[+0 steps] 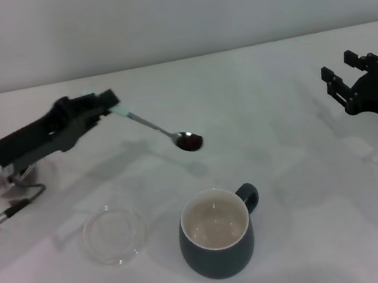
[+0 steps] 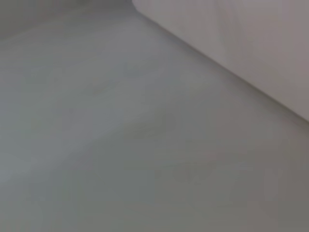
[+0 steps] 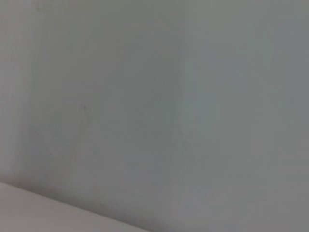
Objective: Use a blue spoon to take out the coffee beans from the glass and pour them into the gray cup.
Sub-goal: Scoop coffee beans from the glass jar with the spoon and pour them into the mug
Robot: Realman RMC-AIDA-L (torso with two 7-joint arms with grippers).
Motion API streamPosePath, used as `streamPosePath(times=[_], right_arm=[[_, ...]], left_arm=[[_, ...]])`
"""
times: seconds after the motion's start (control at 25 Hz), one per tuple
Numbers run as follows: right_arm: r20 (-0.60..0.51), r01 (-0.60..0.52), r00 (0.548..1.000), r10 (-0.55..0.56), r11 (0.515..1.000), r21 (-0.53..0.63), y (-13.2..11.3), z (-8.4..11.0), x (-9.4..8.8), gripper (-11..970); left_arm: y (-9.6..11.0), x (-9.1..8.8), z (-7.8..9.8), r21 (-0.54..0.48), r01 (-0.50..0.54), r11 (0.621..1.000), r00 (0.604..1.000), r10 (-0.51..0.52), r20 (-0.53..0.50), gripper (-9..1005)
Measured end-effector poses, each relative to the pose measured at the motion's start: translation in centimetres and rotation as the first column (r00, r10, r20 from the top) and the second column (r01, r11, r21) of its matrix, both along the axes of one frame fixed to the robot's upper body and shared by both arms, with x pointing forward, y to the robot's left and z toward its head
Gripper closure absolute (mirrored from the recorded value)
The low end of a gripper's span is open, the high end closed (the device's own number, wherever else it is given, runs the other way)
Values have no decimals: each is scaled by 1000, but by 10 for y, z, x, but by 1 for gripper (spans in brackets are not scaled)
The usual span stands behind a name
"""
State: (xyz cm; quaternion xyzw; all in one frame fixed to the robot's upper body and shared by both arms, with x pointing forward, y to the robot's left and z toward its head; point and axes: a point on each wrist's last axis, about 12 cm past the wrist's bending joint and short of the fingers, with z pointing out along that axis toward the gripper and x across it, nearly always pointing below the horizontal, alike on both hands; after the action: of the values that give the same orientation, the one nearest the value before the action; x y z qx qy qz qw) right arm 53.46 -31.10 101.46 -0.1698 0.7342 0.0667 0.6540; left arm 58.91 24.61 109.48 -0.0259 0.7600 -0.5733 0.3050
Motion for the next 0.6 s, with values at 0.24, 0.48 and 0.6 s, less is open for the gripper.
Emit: streamPosePath(times=[0.24,0.48,0.6], right_arm=[[16,38,999,-39,999,15,-6,3,2,460],[33,62,997,-62,998,11,-10,5,3,460],[36,70,997,-70,998,4,-11,5,2,460]], left_arm=[[-24,-3,-2,13,90,996,996,-89,-15,868],[-36,-11,-8,17,152,988,988,-151,-29,868],[-36,-17,-12,14,163,987,986,-162,-44,868]])
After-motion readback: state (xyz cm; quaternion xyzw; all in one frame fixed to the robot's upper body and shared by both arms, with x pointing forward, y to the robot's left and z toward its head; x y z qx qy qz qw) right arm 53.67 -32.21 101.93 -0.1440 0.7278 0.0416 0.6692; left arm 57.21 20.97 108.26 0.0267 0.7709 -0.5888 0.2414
